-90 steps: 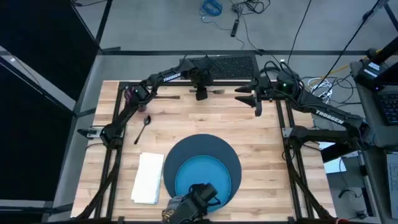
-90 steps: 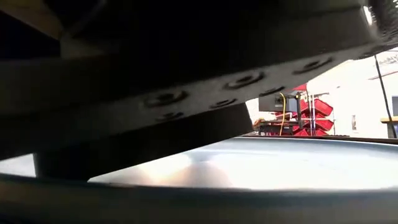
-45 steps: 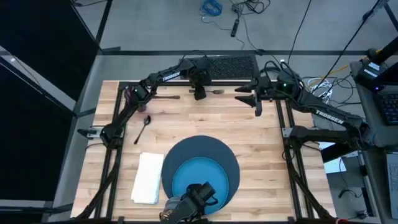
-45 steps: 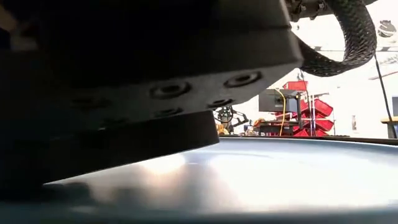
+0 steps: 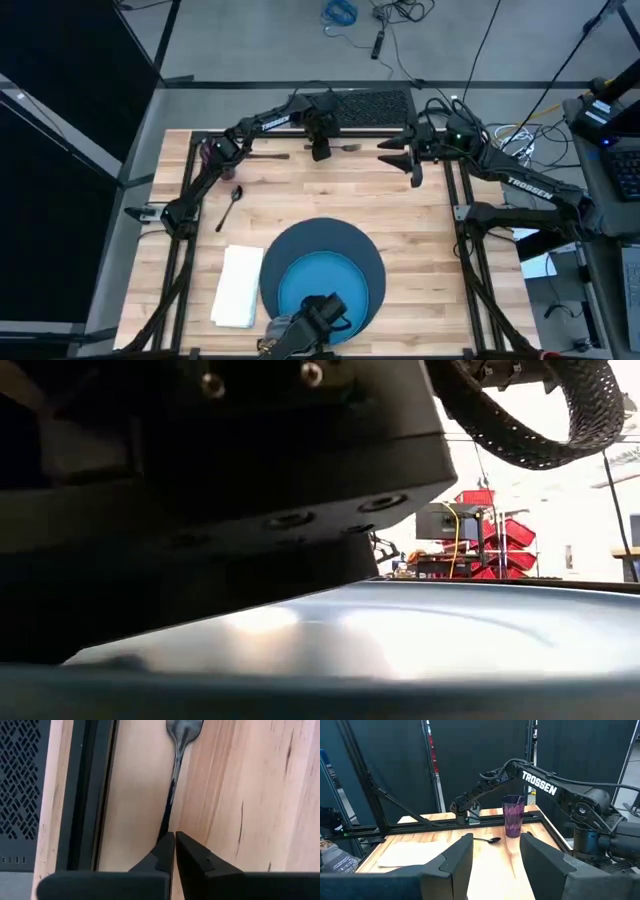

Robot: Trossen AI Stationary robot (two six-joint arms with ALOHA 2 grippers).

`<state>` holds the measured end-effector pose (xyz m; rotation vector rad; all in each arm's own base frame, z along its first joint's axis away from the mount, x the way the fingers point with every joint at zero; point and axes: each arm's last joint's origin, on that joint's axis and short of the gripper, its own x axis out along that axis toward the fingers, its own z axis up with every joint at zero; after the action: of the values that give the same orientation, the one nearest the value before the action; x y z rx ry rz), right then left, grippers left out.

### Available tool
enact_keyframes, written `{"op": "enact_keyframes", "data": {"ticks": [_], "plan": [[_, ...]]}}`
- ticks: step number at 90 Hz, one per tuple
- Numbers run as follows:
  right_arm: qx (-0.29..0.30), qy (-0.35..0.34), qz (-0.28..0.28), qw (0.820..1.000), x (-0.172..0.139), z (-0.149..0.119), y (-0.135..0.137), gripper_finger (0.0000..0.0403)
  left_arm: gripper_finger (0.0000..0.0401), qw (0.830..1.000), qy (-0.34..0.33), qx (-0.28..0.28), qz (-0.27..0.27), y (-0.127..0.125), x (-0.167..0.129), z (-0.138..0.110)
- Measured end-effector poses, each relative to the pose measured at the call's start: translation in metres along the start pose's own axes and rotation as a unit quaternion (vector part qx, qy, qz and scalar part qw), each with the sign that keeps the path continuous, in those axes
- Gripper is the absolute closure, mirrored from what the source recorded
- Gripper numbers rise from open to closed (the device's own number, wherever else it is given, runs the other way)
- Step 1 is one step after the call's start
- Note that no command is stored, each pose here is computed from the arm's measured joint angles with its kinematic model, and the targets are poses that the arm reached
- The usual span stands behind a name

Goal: Set table place
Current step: Put the fork on the white table napkin

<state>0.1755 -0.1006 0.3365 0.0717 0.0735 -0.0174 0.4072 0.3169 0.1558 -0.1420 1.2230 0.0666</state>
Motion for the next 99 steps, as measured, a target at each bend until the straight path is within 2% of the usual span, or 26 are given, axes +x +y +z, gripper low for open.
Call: {"op": "enact_keyframes", "data": {"ticks": [27, 40, 59, 71, 88, 99], "plan": [[0.001, 0.0, 0.0, 1.0, 0.0, 0.0, 0.0, 0.0255, 0.0401, 1.0, 0.006, -0.005, 0.006, 0.0, 0.0, 0.0], [0.024, 0.003, -0.004, 1.0, 0.0, -0.001, 0.0, 0.0255, 0.0401, 1.0, 0.013, 0.004, 0.022, -0.003, 0.001, 0.002], [0.042, 0.029, -0.007, 0.999, 0.0, -0.007, 0.0, 0.0255, 0.0401, 0.999, -0.005, 0.013, 0.031, -0.01, -0.029, 0.012], [0.062, 0.039, -0.011, 0.997, 0.0, -0.009, -0.001, 0.0255, 0.0401, 0.999, -0.003, 0.014, 0.032, -0.013, -0.035, 0.013], [0.11, 0.09, -0.114, 0.983, 0.004, -0.023, -0.01, 0.0255, 0.0401, 0.998, 0.012, 0.016, 0.06, -0.013, -0.036, 0.012], [0.133, 0.124, -0.132, 0.974, 0.016, -0.036, -0.019, 0.0255, 0.0401, 0.996, 0.036, 0.001, 0.084, -0.017, -0.045, 0.011]]}}
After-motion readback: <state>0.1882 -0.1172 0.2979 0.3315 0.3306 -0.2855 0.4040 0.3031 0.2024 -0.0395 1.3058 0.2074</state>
